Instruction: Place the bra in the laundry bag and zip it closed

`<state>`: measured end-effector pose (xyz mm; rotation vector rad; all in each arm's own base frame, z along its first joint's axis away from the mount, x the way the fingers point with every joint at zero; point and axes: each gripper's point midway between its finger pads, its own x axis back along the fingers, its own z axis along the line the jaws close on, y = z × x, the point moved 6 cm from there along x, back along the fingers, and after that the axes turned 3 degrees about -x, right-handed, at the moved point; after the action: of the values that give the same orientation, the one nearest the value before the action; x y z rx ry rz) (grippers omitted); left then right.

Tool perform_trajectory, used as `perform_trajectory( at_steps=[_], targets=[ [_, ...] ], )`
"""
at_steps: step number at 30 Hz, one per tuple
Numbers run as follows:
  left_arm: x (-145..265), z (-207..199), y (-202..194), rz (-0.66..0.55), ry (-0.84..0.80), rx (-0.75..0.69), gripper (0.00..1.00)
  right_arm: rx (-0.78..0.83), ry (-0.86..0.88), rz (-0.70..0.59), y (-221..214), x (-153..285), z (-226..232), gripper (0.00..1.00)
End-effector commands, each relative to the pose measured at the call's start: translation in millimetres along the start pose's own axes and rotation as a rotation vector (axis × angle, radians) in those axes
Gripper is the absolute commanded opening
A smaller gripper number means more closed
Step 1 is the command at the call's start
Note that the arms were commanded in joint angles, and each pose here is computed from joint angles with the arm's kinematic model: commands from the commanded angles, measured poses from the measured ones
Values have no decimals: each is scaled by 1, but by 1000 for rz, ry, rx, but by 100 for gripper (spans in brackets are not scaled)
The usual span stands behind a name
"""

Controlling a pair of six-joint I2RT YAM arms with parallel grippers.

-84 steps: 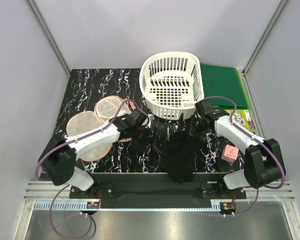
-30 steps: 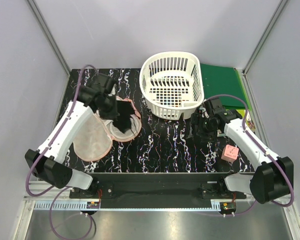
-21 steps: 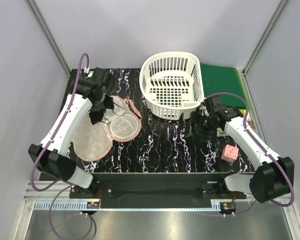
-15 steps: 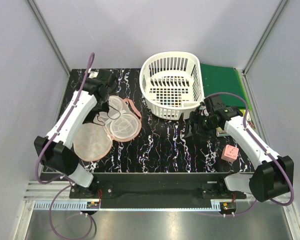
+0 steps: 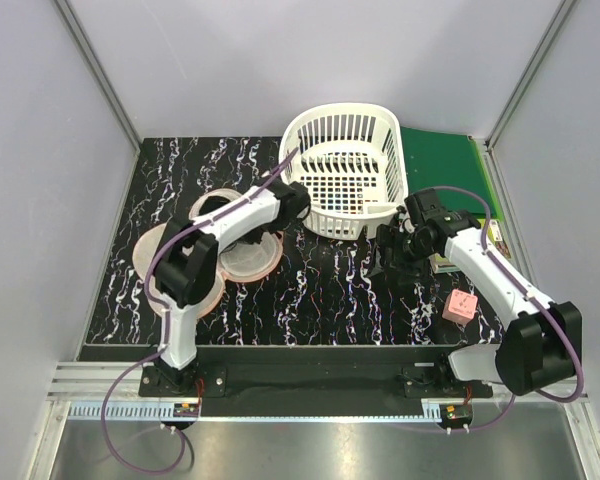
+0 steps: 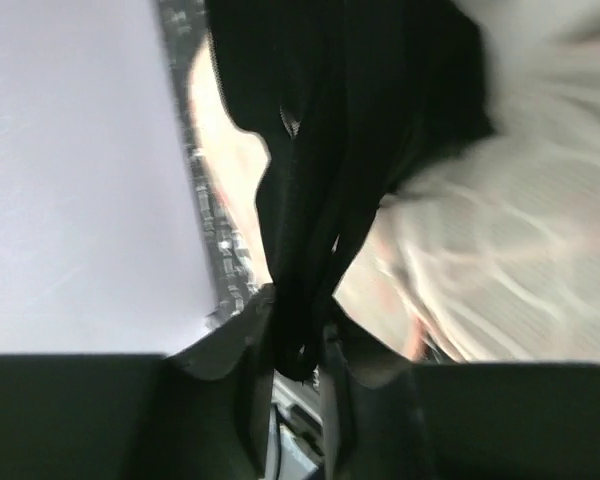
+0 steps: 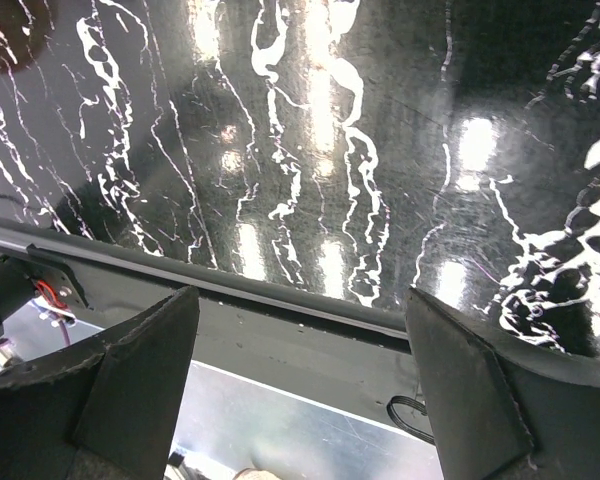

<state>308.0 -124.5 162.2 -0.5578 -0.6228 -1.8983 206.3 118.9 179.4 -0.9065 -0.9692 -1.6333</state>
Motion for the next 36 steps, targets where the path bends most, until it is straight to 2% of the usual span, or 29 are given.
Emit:
perform_trajectory(
  at_steps=[1, 2, 3, 5, 7, 9, 13, 14, 16, 17, 19, 21, 23, 25, 29, 32, 35, 36],
  targets=[
    [47, 15, -30, 49, -280, 10, 50, 1, 54, 6, 11, -6, 10, 91],
    [57, 23, -32, 14, -333, 60, 58, 9, 69, 10, 13, -5, 13, 92],
    [65, 23, -36, 13, -415, 84, 77, 12, 76, 12, 16, -5, 15, 92],
    [74, 38, -41, -37, -519, 171, 87, 23, 103, 14, 21, -6, 21, 92],
    [80, 43, -45, -37, -636, 221, 94, 40, 140, 6, 26, -7, 27, 92],
    [83, 58, -46, -61, -744, 302, 97, 81, 186, -14, 32, -4, 37, 91],
    [66, 84, -40, -103, -891, 509, 97, 200, 267, -63, 38, -1, 67, 90],
    [47, 93, -34, -108, -909, 601, 95, 238, 293, -66, 33, -2, 81, 89],
    [35, 100, -23, -158, -1014, 686, 92, 283, 349, -89, 33, -6, 108, 89],
    [18, 111, -23, -146, -1021, 760, 91, 340, 380, -70, 19, -9, 127, 89],
    [-2, 115, -20, -164, -1063, 803, 91, 380, 425, -92, 18, -15, 154, 89],
    [-7, 113, -17, -193, -1102, 752, 95, 423, 434, -71, 11, -27, 174, 89],
    [-26, 101, -17, -147, -1065, 714, 95, 447, 454, -85, 17, -25, 192, 89],
    [-43, 83, -21, -80, -1073, 659, 94, 457, 464, -85, 22, -29, 205, 89],
    [-65, 66, -15, -71, -1083, 640, 93, 475, 488, -45, 26, -43, 222, 88],
    [-85, 63, -7, -57, -1026, 615, 91, 501, 502, -26, 23, -51, 238, 85],
    [-104, 62, 4, -42, -995, 615, 81, 535, 507, -15, 17, -62, 255, 80],
    [-108, 63, 8, -47, -999, 626, 72, 538, 516, -19, 18, -62, 261, 79]
  ],
)
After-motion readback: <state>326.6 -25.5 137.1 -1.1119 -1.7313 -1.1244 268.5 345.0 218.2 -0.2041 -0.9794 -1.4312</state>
